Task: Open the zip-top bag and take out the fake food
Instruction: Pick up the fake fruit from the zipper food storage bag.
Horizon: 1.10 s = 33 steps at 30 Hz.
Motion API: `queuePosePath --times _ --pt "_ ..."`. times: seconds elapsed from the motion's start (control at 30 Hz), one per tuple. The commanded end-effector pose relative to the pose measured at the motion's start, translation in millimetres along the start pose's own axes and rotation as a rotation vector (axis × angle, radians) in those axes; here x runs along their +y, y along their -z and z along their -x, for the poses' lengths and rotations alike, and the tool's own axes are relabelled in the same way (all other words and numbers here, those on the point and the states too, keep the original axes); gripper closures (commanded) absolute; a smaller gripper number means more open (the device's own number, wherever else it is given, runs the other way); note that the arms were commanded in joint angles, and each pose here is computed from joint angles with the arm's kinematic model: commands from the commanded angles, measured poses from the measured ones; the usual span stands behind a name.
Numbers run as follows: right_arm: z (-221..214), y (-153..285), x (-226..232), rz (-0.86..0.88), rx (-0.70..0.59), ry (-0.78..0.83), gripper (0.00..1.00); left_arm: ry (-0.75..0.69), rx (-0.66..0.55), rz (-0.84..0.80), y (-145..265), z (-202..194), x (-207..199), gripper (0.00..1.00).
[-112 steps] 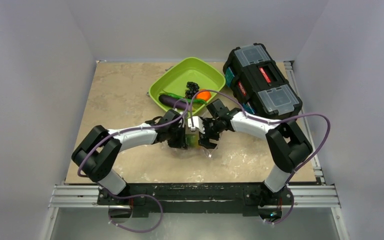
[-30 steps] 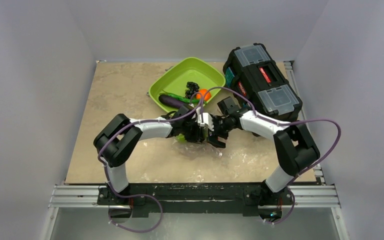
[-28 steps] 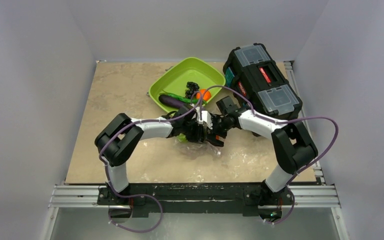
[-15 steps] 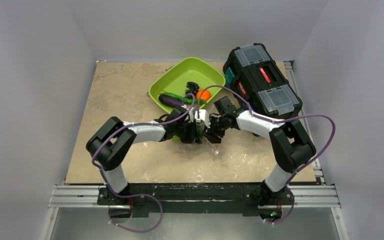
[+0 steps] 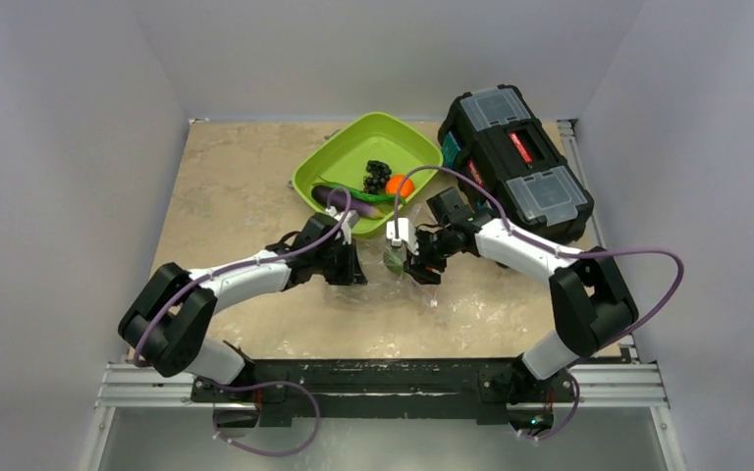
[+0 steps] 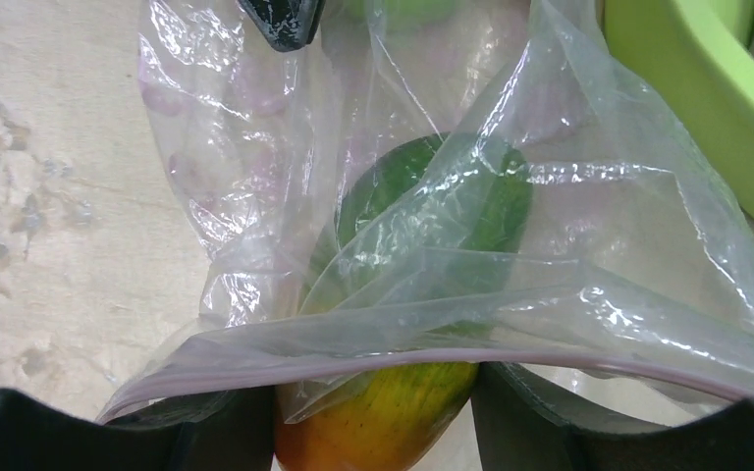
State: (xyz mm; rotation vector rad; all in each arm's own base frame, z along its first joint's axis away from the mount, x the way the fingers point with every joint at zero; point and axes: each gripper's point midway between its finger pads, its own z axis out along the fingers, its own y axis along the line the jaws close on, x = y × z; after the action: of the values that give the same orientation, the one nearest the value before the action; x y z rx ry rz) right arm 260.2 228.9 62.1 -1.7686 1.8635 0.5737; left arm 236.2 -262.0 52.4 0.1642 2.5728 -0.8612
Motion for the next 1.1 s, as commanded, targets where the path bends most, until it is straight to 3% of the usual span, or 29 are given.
queuePosePath --times 0.0,0.2,0.4,0.5,0.77,0.97,1.07 --pt "17.5 20.6 6.7 0.016 -0.071 0.028 0.93 -0.043 -0.011 0.023 10.6 -3.2 8.7 0.99" --pt "22.8 29.7 9.1 0.053 -0.116 -0.007 0.94 -0.098 -0.063 -0.061 30.3 3.7 -13.2 0.90" --pt "20.7 18.6 11.3 0.099 -0.127 -0.084 0.96 -0.246 -0.096 -0.208 50.1 -0.3 -53.5 0.58" --pt "21.5 9.3 8.3 0.117 -0.131 -0.153 0.96 -0.344 -0.060 -0.231 44.0 -14.1 -67.6 0.48" --pt "24.7 -0.7 6.8 0.148 -0.144 -0.229 0.95 -0.553 -0.070 -0.066 5.7 -29.4 -71.8 0.31" --pt "23.6 -2.1 12.6 0.182 -0.147 -0.227 0.94 -0.600 -0.211 0.170 -0.1 -1.5 -51.8 0.26" --pt "24.1 -2.0 15.1 0.196 -0.152 -0.226 0.94 -0.622 -0.308 0.188 -0.1 13.3 -57.2 0.27"
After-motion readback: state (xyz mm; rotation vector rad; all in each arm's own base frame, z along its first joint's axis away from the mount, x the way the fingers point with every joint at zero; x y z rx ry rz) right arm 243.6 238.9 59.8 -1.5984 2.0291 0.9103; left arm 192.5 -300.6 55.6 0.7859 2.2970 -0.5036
